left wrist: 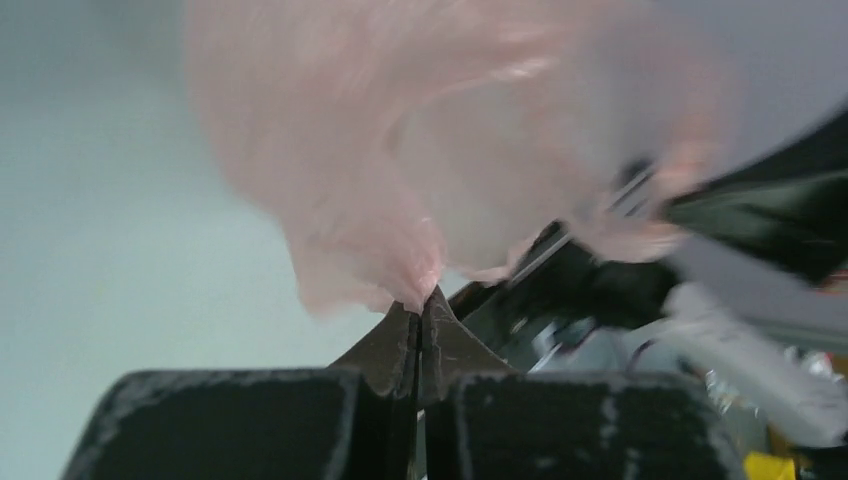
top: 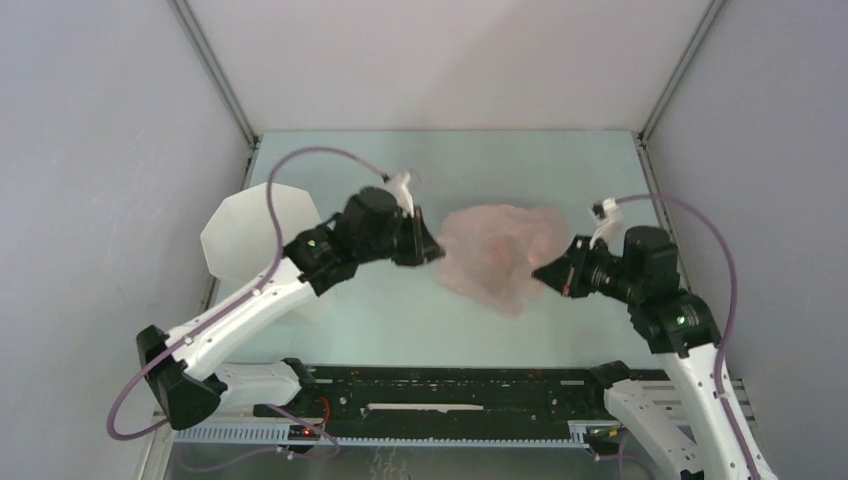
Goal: Put the trash bags into the trash bin
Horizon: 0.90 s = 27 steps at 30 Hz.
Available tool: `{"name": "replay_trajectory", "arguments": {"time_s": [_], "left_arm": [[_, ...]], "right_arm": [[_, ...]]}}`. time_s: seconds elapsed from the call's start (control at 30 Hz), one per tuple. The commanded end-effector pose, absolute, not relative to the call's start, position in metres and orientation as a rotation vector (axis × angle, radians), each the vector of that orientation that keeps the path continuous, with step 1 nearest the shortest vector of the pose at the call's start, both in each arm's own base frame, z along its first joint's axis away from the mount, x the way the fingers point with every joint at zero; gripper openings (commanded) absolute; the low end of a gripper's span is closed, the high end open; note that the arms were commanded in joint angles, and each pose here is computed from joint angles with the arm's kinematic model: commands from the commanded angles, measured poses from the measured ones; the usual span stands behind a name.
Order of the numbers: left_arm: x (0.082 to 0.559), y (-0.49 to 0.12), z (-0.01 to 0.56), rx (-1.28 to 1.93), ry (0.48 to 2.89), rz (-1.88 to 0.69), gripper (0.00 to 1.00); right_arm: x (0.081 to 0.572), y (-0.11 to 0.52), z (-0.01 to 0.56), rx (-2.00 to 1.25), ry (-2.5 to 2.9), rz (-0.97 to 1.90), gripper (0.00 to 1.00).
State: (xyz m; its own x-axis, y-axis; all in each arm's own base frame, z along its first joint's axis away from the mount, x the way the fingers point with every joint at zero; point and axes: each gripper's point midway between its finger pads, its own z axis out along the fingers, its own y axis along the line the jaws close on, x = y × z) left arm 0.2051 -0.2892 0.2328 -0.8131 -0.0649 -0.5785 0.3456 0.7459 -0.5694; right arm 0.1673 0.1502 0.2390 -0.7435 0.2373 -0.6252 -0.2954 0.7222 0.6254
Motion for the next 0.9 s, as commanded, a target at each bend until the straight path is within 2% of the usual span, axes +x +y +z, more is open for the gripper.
{"name": "replay_trajectory", "arguments": {"time_s": [0.0, 0.17, 0.33, 0.4, 0.47, 0.53, 0.6, 0.7, 0.87], "left_arm": [[0.238, -0.302, 0.339, 0.216, 2.020, -1.010, 0.00], [0.246, -0.287, 0.348, 0.138, 1.967, -0.956, 0.00], [0.236, -0.278, 0.330, 0.137, 2.003, -0.980, 0.00], [0.228, -0.282, 0.324, 0.141, 2.019, -1.039, 0.00], [0.222, -0.286, 0.320, 0.141, 2.029, -1.082, 0.00], [0.222, -0.287, 0.319, 0.142, 2.032, -1.091, 0.00], [0.221, -0.287, 0.320, 0.145, 2.034, -1.088, 0.00], [0.221, -0.288, 0.324, 0.162, 2.032, -1.091, 0.00], [0.223, -0.292, 0.326, 0.187, 2.048, -1.076, 0.00]], "right_arm": [[0.203, 0.136, 0.233, -0.052, 2.314, 0.823, 0.00], [0.212, 0.121, 0.224, 0.060, 2.420, 0.715, 0.02], [0.192, 0.123, 0.226, 0.098, 2.440, 0.752, 0.17], [0.186, 0.118, 0.228, 0.129, 2.437, 0.728, 0.29], [0.181, 0.113, 0.228, 0.166, 2.443, 0.706, 0.47], [0.178, 0.111, 0.230, 0.208, 2.448, 0.697, 0.68], [0.181, 0.110, 0.235, 0.264, 2.425, 0.695, 0.96], [0.197, 0.096, 0.246, 0.428, 2.326, 0.668, 1.00], [0.217, 0.086, 0.256, 0.275, 2.282, 0.669, 1.00]]}}
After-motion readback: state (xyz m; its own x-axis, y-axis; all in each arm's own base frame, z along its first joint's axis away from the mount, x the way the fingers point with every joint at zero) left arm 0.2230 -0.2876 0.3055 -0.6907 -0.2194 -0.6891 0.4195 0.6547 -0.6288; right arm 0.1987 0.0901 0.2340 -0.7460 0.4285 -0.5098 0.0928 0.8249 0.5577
